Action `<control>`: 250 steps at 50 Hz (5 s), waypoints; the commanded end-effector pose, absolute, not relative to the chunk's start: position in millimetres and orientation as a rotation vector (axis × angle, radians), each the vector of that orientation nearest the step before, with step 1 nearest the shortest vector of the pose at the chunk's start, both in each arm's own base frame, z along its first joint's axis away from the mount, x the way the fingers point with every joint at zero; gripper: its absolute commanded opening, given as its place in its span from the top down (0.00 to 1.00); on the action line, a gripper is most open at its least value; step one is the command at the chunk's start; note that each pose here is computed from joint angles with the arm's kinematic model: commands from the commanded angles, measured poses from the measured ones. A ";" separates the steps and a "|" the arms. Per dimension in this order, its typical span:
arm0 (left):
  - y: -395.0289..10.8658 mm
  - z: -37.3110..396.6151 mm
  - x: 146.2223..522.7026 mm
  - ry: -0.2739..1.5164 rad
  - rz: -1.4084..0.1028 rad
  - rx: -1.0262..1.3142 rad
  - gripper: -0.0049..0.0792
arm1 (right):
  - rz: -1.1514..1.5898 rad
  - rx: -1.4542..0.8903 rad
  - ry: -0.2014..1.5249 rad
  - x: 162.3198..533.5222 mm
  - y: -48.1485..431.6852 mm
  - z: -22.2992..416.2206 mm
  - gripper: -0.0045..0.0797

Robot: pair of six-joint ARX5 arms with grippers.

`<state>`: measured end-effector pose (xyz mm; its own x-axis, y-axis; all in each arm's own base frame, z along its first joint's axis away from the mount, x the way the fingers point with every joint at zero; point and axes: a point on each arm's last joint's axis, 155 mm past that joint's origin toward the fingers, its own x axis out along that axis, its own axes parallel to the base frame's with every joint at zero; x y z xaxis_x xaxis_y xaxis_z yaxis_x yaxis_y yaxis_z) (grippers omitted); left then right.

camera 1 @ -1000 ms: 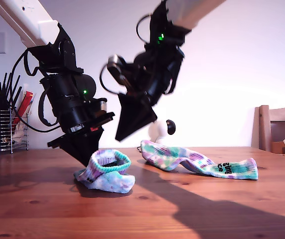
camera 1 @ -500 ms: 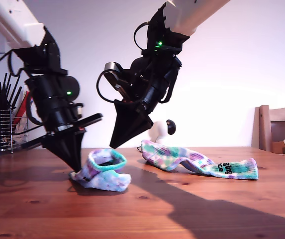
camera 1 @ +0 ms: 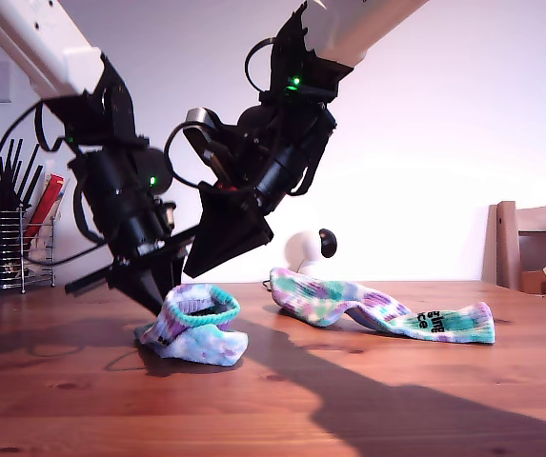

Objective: Fold the socks in front of you. After folding them, place them to the left side.

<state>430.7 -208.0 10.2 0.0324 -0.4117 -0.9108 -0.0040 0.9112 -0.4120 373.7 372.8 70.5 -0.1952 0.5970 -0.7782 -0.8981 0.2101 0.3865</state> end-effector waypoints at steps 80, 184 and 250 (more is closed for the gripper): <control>-218.7 29.0 431.7 1.464 -0.525 -0.367 0.96 | 1.419 -0.343 0.997 366.2 382.0 79.6 0.96; -70.2 -16.9 366.5 1.748 -0.118 0.265 0.97 | 1.162 -0.270 0.911 455.1 241.5 142.6 0.96; -249.6 156.0 529.1 0.770 -0.724 -0.216 0.67 | 0.942 -0.337 0.942 486.2 223.7 129.6 0.75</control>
